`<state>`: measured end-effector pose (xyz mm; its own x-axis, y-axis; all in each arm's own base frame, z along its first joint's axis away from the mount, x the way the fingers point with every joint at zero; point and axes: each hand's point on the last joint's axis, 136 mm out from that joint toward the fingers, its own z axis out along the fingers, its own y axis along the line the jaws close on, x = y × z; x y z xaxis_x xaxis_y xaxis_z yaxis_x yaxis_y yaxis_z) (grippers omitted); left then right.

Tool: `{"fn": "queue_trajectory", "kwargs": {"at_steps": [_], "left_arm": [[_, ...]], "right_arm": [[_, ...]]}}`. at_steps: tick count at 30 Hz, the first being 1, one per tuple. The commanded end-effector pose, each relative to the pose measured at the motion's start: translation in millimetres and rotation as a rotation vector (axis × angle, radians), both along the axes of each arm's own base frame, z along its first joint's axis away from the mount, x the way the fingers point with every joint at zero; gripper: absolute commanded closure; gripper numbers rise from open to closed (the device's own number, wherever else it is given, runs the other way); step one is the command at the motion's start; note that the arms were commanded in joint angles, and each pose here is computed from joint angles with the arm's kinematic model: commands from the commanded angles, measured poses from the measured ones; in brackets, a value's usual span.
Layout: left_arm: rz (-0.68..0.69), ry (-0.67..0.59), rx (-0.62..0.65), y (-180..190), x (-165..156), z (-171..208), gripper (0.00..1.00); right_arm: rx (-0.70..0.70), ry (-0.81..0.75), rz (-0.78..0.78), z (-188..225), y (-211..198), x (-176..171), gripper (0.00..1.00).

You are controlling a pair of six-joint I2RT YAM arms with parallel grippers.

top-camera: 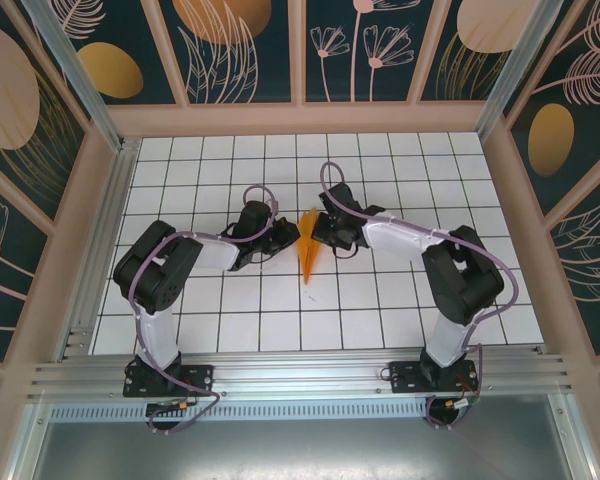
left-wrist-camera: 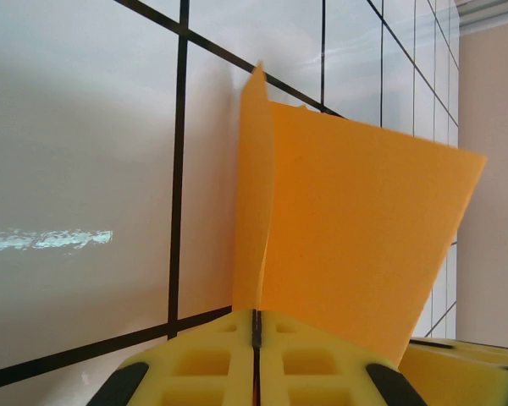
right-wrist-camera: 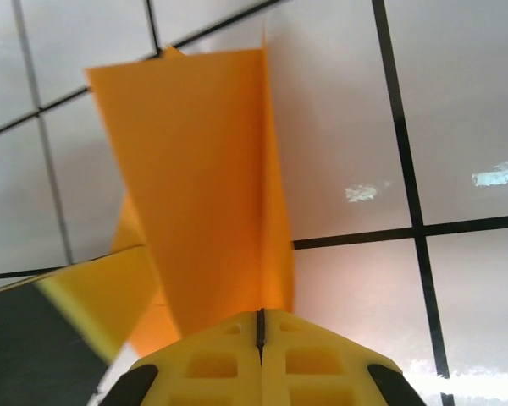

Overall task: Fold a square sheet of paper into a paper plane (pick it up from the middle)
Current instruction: Move the paper plane to the top-center of the table.

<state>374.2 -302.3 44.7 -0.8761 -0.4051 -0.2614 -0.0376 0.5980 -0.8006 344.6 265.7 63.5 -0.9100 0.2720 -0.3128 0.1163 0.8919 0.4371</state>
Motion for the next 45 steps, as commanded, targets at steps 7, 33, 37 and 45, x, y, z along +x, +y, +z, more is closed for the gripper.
{"fn": "queue_trajectory", "kwargs": {"at_steps": [7,33,37,45], "left_arm": [[0.01,0.033,0.076,13,-5,-25,0.9],[-0.175,-0.062,0.054,11,-37,28,0.79],[-0.196,-0.058,0.01,3,-46,28,0.8],[-0.111,-0.123,0.009,15,-41,46,0.79]], "right_arm": [[-0.012,0.047,0.09,-20,14,2,0.85],[-0.059,0.128,0.106,-48,6,-6,0.81],[-0.046,0.13,0.108,-47,9,-6,0.8],[-0.031,0.128,0.107,-44,10,-5,0.81]]}}
